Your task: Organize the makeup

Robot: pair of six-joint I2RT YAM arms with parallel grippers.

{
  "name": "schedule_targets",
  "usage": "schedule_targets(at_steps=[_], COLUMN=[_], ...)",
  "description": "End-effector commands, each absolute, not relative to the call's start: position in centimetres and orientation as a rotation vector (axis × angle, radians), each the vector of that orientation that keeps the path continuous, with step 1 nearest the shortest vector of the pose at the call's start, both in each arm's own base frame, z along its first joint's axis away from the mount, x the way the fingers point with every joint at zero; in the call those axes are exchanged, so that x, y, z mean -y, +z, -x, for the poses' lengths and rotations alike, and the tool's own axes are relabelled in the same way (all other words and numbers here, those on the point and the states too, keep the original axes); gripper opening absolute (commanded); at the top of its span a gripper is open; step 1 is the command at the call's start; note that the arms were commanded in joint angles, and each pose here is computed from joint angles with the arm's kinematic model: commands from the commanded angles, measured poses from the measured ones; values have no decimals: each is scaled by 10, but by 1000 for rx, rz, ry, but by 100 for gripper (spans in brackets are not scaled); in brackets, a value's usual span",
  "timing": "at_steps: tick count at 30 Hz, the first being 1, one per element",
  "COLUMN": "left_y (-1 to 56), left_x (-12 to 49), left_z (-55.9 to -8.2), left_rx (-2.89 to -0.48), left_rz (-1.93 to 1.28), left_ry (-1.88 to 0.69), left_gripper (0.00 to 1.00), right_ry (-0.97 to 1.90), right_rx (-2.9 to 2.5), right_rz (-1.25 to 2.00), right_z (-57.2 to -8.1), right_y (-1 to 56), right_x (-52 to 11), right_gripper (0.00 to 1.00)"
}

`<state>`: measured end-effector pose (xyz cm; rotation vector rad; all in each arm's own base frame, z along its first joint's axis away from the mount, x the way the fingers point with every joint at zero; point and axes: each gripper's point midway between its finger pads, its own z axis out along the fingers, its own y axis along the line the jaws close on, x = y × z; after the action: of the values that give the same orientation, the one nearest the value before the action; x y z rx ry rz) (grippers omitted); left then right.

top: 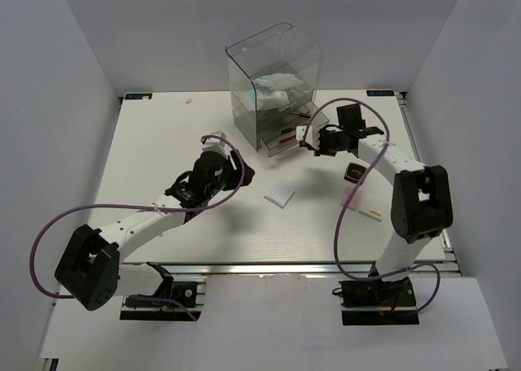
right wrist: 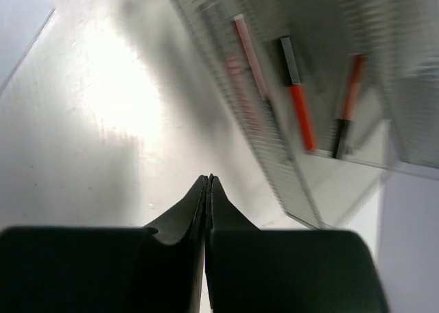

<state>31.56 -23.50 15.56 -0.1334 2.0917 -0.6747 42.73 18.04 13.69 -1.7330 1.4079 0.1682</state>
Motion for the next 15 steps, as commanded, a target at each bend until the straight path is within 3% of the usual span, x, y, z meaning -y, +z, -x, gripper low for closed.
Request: schedule_targets(at_steps=[1,9,10,12,15], left_y=[167,170,171,170,172], left_x=[238,237,236,234,233], left_z=[-325,-328,-328,-327,-326], left_rx=[-2069,-2061,-2057,-2057,-2052], left_rz=[128,131,135,144,149], left_ry=[-681,-669,-669,-668,-667], left_gripper=[72,72,72,72,73], right_ry=[172,67,59,51,21], right_rx=[-1380,-1294,-1280,-1251,-1223], right_rz=[1841,1808,1796,1785,1759], right_z=[-435,-495,-499,-506,-521], right_y=[113,114,117,119,123], right_x=[-183,-213,-216,-225,-235], right_gripper=[0,0,3,19,29])
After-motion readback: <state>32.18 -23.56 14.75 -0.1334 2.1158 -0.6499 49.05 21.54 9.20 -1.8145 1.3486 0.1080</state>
